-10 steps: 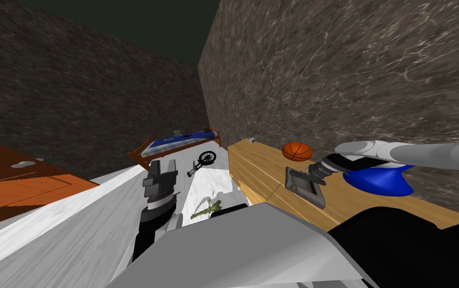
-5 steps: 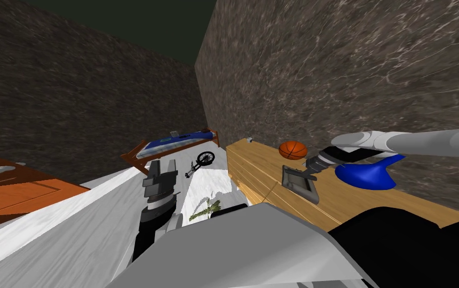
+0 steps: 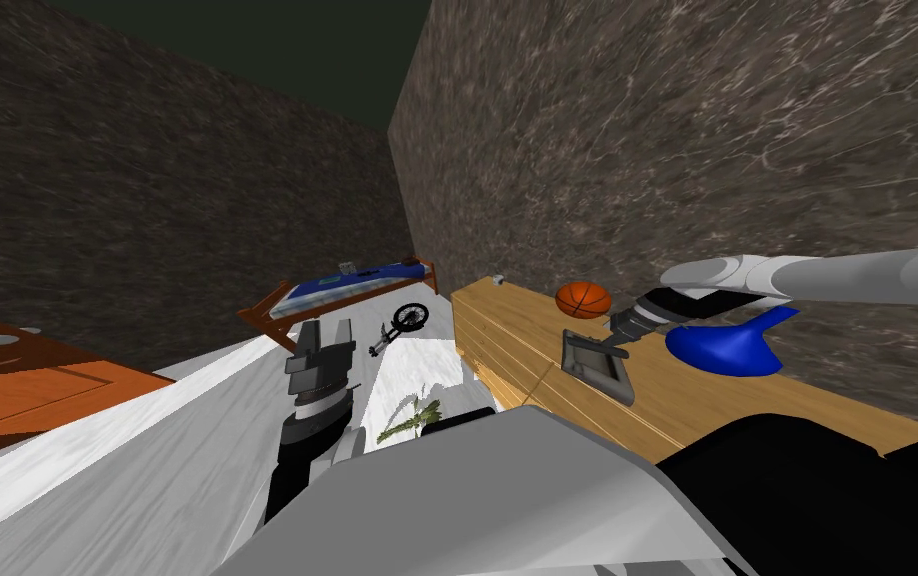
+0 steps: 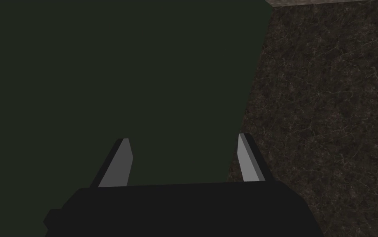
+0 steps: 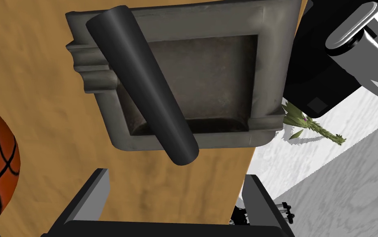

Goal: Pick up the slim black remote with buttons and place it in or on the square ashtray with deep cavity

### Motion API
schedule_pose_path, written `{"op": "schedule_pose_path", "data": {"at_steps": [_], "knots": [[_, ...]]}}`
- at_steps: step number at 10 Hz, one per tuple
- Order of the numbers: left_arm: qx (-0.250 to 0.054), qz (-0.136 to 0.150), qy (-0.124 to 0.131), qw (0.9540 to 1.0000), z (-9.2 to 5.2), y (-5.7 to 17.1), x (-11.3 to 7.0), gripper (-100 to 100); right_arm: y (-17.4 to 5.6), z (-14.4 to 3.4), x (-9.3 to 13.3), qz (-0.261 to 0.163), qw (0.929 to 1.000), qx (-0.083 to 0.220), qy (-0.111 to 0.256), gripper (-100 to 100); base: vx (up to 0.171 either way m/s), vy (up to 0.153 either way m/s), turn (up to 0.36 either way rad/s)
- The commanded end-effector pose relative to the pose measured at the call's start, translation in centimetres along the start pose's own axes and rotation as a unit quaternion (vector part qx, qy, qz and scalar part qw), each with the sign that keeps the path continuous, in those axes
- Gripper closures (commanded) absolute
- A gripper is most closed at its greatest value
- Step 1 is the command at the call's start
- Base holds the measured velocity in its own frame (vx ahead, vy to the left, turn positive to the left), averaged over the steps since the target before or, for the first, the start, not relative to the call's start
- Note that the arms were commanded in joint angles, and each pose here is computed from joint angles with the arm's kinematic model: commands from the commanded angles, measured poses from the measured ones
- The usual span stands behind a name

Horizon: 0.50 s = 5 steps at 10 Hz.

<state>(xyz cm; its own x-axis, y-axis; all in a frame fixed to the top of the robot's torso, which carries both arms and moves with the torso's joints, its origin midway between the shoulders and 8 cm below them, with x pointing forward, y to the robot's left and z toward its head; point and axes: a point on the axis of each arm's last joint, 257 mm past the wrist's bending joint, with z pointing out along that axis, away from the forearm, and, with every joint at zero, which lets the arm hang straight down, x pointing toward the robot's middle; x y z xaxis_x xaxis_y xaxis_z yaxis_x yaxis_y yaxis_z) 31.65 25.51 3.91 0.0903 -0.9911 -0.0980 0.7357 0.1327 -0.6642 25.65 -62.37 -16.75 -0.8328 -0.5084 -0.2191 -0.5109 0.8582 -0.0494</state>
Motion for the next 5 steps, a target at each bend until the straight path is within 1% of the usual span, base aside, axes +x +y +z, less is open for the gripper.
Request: {"op": "schedule_pose_path", "data": {"at_steps": [1,5], "knots": [[0.0,0.0,0.0,1.0,0.0,0.0,0.0,0,0.0,0.0,0.0,0.0,1.0,0.0,0.0,0,0.0,0.0,0.0],[0.0,0.0,0.0,1.0,0.0,0.0,0.0,0,0.0,0.0,0.0,0.0,1.0,0.0,0.0,0,0.0,0.0,0.0]]}}
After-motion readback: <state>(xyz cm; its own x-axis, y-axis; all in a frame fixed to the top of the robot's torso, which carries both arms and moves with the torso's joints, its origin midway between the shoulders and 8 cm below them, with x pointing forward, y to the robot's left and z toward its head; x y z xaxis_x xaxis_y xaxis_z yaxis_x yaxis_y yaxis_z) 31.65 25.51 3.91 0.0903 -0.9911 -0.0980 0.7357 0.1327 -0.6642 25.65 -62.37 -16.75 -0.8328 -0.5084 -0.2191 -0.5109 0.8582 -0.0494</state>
